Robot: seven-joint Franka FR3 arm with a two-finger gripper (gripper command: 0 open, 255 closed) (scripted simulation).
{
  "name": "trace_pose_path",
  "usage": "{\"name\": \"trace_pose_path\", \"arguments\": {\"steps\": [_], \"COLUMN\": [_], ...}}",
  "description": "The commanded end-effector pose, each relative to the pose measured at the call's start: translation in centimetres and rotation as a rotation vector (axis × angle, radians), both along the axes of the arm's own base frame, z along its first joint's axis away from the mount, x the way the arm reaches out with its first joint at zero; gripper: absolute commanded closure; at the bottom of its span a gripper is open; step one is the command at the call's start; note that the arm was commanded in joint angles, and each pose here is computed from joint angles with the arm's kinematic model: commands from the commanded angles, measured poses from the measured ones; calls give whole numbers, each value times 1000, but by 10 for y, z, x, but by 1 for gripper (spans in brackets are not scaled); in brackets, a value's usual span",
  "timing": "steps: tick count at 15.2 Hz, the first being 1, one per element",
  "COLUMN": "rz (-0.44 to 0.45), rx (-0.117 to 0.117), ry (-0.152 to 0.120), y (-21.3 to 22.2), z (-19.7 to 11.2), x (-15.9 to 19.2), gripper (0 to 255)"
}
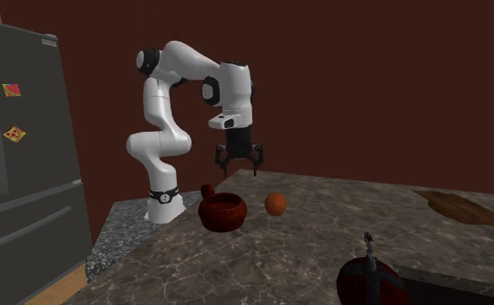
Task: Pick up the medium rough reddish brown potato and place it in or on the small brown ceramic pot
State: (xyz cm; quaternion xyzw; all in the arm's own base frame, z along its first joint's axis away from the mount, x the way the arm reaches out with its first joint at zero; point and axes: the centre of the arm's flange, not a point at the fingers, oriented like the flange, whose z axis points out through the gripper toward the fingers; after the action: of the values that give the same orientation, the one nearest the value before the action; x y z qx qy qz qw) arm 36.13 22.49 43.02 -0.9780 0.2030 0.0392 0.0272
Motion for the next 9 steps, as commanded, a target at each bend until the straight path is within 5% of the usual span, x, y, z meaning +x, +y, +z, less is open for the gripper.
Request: {"name": "trace_pose_path", "arguments": {"steps": [1, 9], "rz": [-68, -281], "rx": [12, 46], "ry": [3, 14], "y": [18, 78], "z": [-13, -55], "x": [11, 58], "gripper": [0, 0]}}
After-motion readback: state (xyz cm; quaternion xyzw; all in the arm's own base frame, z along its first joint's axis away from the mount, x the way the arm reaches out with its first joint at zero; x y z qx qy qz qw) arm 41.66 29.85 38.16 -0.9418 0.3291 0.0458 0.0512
